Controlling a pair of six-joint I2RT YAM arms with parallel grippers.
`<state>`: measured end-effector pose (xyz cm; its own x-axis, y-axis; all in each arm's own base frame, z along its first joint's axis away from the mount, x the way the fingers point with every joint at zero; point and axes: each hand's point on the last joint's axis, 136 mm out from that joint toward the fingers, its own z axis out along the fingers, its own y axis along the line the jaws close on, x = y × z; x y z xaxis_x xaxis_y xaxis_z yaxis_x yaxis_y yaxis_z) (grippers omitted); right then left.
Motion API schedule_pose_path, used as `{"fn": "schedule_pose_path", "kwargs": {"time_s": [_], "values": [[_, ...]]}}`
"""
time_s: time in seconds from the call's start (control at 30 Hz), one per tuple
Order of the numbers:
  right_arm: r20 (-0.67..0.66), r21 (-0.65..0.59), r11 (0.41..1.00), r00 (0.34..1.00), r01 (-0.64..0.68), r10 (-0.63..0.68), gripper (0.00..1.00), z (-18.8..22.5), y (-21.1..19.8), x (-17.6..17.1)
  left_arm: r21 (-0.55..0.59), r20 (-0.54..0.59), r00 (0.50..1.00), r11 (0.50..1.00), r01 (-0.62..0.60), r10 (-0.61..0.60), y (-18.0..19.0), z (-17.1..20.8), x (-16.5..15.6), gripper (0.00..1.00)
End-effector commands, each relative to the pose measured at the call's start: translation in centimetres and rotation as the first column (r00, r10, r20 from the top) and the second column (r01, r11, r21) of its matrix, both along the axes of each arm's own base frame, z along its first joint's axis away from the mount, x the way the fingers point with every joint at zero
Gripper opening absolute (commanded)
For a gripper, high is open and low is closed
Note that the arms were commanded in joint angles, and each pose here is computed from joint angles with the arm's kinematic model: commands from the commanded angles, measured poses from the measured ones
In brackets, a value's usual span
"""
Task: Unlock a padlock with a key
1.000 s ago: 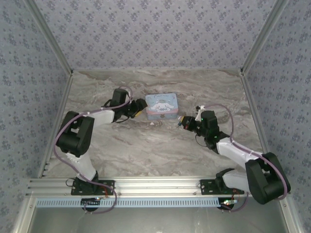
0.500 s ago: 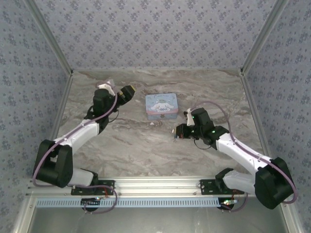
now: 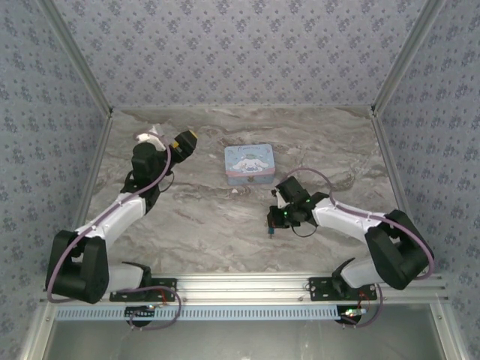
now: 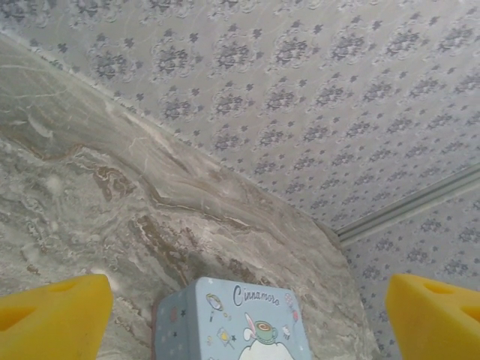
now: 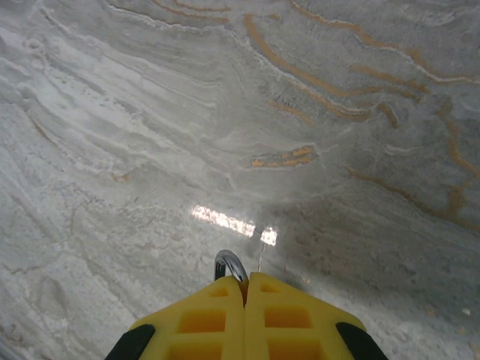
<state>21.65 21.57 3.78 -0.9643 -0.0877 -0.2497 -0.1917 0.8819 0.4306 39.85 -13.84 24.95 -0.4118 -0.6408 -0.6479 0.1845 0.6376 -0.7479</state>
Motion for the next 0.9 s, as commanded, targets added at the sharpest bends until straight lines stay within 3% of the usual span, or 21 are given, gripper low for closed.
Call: {"fn": "schedule_pose_path", "kwargs": {"time_s": [0.0, 0.27, 0.57, 0.7, 0.87], "values": [[0.034, -0.008, 1.0, 0.999, 0.02, -0.02, 0.05, -0.1, 0.3, 1.0, 0.025, 0.099, 0.995, 0.999, 0.027, -0.029, 0.0, 2.6, -0.8, 0.96], [0.072, -0.037, 0.999, 0.997, 0.032, -0.029, 0.22, -0.2, -0.1, 1.4, 0.067, 0.109, 0.994, 0.998, 0.017, -0.024, 0.4, 2.9, -1.5, 0.97], [0.222, -0.099, 0.994, 0.975, 0.053, -0.03, 0.39, 3.9, -1.7, 2.9, 0.12, 0.165, 0.986, 0.992, -0.029, 0.009, 1.6, 4.6, -2.4, 0.97], [0.324, -0.132, 0.989, 0.946, 0.067, -0.021, 0.48, 6.6, -3.1, 3.8, 0.195, 0.21, 0.977, 0.978, -0.071, 0.029, 2.5, 5.6, -3.4, 0.97], [0.453, -0.157, 0.978, 0.89, 0.141, -0.056, 0.64, 10.0, -5.7, 4.6, 0.337, 0.279, 0.957, 0.925, -0.174, 0.078, 4.7, 6.5, -5.2, 0.98]]}}
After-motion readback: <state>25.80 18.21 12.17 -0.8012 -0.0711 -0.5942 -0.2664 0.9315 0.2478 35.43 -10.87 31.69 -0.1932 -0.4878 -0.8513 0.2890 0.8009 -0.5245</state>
